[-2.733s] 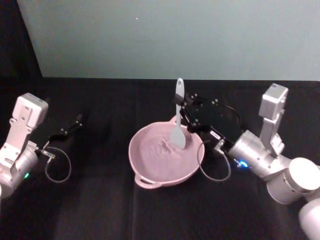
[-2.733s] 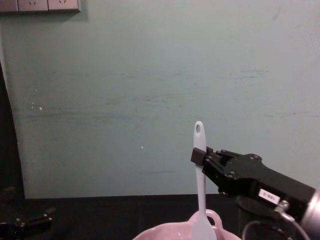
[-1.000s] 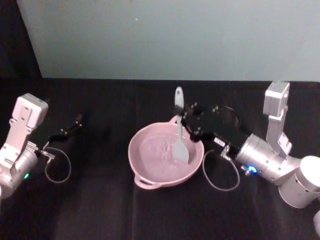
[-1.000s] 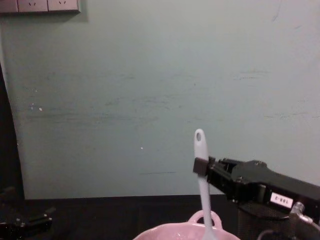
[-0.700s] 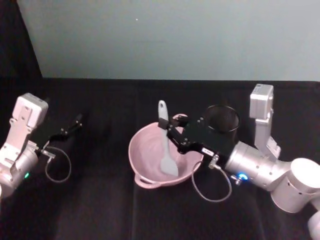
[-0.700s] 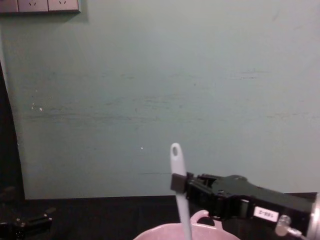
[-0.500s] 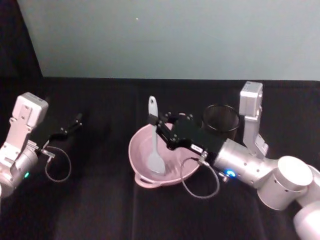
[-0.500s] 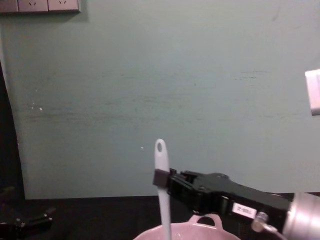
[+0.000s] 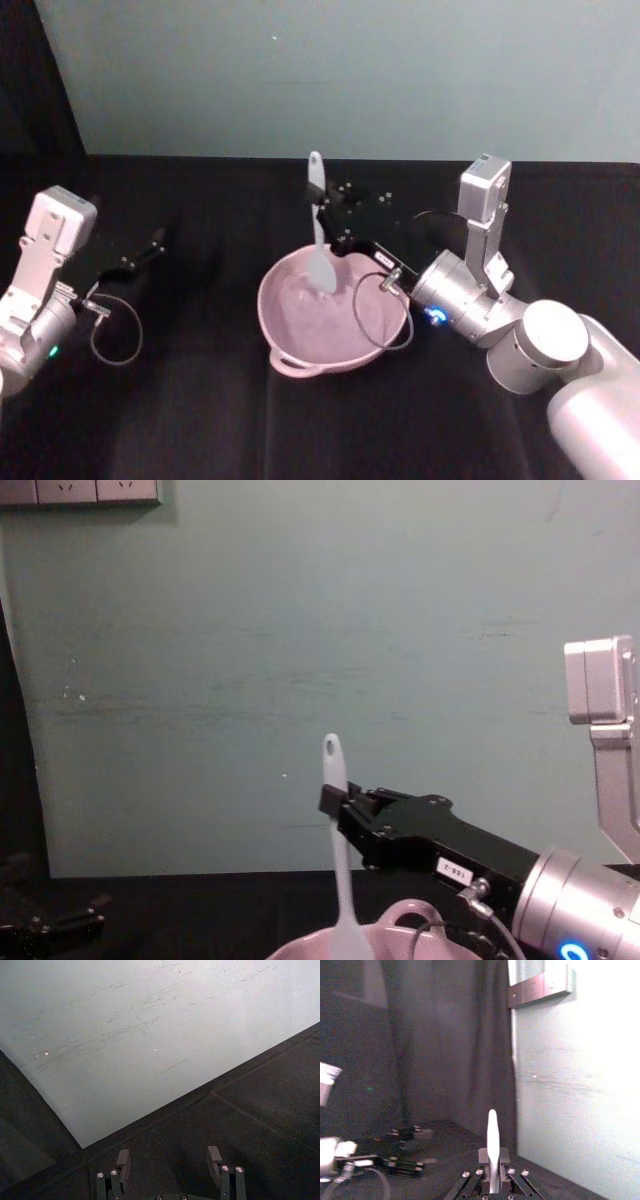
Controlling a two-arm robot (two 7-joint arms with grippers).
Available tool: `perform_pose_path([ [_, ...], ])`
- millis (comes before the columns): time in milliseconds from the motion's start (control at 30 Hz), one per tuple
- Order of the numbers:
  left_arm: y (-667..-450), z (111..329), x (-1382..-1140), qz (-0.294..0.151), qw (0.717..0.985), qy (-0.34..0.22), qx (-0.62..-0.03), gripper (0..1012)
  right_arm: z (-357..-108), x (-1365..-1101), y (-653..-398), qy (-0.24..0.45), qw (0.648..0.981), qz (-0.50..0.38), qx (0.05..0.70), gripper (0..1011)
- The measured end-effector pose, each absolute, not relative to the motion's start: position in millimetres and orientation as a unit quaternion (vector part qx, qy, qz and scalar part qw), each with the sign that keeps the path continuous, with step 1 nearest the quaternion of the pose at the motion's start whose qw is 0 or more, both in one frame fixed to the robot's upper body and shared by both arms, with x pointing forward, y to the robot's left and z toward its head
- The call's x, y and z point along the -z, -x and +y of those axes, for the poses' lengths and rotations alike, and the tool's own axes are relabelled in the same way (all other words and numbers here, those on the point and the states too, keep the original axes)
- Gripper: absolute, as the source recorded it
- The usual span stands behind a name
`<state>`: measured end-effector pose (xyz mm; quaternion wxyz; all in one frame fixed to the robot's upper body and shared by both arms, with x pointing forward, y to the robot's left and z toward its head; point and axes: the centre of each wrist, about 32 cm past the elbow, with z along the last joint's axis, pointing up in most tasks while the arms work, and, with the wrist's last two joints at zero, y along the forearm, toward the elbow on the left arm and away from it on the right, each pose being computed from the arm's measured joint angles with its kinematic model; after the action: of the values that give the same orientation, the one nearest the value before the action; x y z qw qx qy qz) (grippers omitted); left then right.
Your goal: Use the one hand to pick up the spoon and stir the clear water in the bowl.
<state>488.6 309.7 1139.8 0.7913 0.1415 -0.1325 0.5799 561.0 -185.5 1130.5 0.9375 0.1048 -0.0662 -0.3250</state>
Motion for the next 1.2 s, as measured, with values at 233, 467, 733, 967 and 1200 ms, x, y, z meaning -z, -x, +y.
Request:
perform_pose_path([
  [233, -488.6, 309.7, -1139.8, -0.132, 0.791, -0.141, -0.58, 1011, -200.9, -1133.2, -561.3, -0.089, 0.928, -0.097, 0.349, 112],
  [467, -488.6, 309.7, -1139.8, -0.132, 0.791, -0.142, -0.58, 1011, -220.7, -1142.4, -546.3, -0.075, 0.934, -0.072, 0.342, 112],
  [733, -488.6, 309.7, -1139.8, -0.132, 0.791, -0.141, -0.58, 1011, -225.0, -1149.0, -528.0, -0.085, 0.949, -0.016, 0.303, 112],
  [967, -488.6, 309.6, -1139.8, -0.132, 0.791, -0.141, -0.58, 1011, -216.6, -1149.6, -527.3, -0.109, 0.955, 0.035, 0.274, 112],
  [1200, -488.6, 309.7, -1139.8, -0.132, 0.791, -0.142, -0.58, 1011, -209.9, -1150.0, -536.0, -0.132, 0.95, 0.029, 0.281, 112],
])
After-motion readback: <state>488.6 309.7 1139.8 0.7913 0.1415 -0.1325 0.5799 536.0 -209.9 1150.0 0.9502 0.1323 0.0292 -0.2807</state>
